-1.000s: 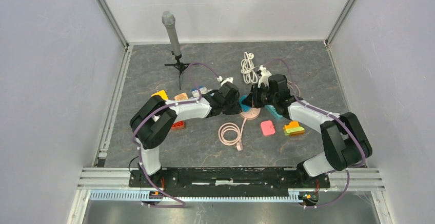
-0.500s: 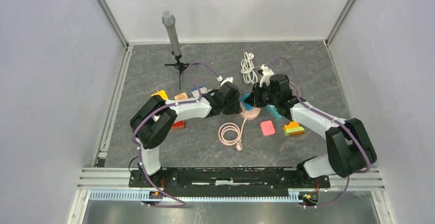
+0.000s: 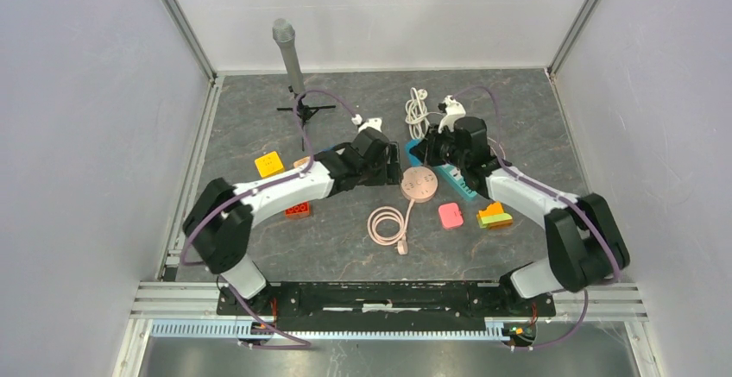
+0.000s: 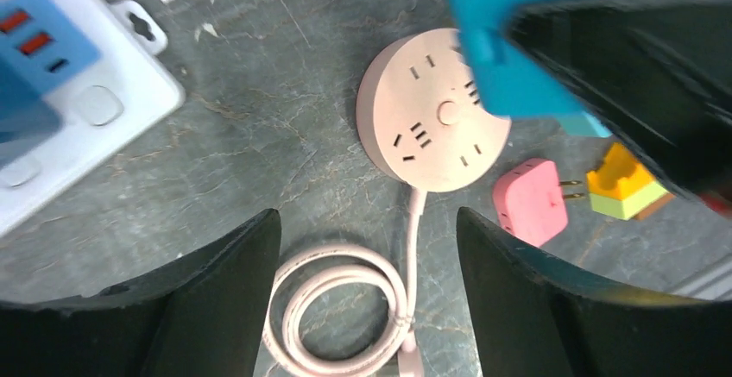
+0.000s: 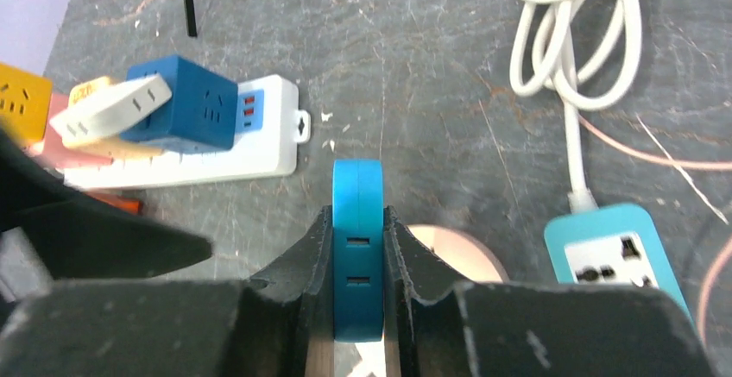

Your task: Pull the plug off the socket

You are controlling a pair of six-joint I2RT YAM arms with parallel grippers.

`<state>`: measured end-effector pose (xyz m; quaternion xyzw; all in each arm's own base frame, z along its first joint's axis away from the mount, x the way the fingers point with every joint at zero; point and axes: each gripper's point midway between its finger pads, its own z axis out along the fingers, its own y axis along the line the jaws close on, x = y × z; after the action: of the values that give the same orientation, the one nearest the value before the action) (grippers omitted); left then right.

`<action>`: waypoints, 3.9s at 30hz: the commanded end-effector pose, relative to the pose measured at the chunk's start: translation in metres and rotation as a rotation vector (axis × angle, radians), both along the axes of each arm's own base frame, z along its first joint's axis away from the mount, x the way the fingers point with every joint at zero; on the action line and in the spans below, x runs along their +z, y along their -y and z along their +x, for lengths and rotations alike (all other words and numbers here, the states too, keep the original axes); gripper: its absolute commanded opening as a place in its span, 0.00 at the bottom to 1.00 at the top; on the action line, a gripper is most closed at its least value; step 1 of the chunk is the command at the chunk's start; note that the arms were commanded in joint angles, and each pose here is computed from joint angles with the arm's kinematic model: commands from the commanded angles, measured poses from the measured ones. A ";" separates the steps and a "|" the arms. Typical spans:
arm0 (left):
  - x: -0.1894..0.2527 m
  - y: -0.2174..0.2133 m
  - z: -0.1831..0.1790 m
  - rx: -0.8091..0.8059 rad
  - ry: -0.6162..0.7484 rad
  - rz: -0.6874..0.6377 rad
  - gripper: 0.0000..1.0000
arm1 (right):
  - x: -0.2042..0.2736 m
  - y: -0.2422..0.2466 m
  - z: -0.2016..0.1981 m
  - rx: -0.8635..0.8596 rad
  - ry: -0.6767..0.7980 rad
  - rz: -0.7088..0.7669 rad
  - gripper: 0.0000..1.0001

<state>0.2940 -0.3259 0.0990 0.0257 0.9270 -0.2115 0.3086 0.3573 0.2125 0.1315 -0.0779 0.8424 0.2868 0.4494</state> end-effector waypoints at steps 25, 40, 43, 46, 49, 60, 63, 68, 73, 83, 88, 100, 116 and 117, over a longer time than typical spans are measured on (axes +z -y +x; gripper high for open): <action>0.111 -0.142 -0.039 0.171 0.263 0.061 1.00 | -0.067 -0.037 0.077 0.078 -0.123 0.092 0.46; 0.129 -0.195 -0.050 0.266 0.314 0.123 1.00 | 0.000 -0.025 0.045 -0.014 0.026 0.024 0.72; 0.131 -0.199 -0.054 0.272 0.322 0.118 1.00 | 0.010 -0.041 0.013 -0.001 0.048 0.014 0.77; 0.136 -0.201 -0.056 0.276 0.332 0.103 1.00 | 0.021 -0.061 -0.020 -0.003 0.065 0.080 0.80; 0.143 -0.207 -0.060 0.289 0.345 0.104 1.00 | 0.031 -0.083 -0.051 0.003 0.077 0.143 0.82; 0.152 -0.227 -0.081 0.312 0.320 0.116 1.00 | 0.063 -0.140 -0.071 -0.029 0.145 0.109 0.84; 0.157 -0.227 -0.085 0.297 0.321 0.111 1.00 | 0.068 -0.142 -0.064 -0.201 0.076 0.246 0.82; 0.159 -0.234 -0.086 0.314 0.329 0.130 1.00 | 0.063 -0.172 -0.054 -0.323 -0.087 0.425 0.79; 0.161 -0.255 -0.091 0.356 0.349 0.200 1.00 | 0.052 -0.212 -0.045 -0.361 -0.210 0.478 0.76; 0.171 -0.256 -0.096 0.345 0.365 0.169 1.00 | 0.030 -0.217 -0.027 -0.576 -0.254 0.539 0.65; 0.168 -0.262 -0.095 0.359 0.375 0.201 1.00 | 0.021 -0.215 -0.020 -0.630 -0.245 0.565 0.54; 0.153 -0.250 -0.083 0.341 0.356 0.221 1.00 | 0.010 -0.188 0.000 -0.675 -0.221 0.598 0.11; 0.154 -0.189 -0.033 0.269 0.266 0.098 1.00 | 0.000 -0.137 0.031 -0.311 -0.256 0.429 0.00; 0.151 -0.187 -0.029 0.271 0.251 0.093 1.00 | -0.003 -0.135 0.031 -0.292 -0.263 0.405 0.00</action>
<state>0.2436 -0.1215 0.2342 -0.0529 0.8956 -0.0795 0.4344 0.3896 0.3617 0.1364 0.2739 0.7864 0.4086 0.3736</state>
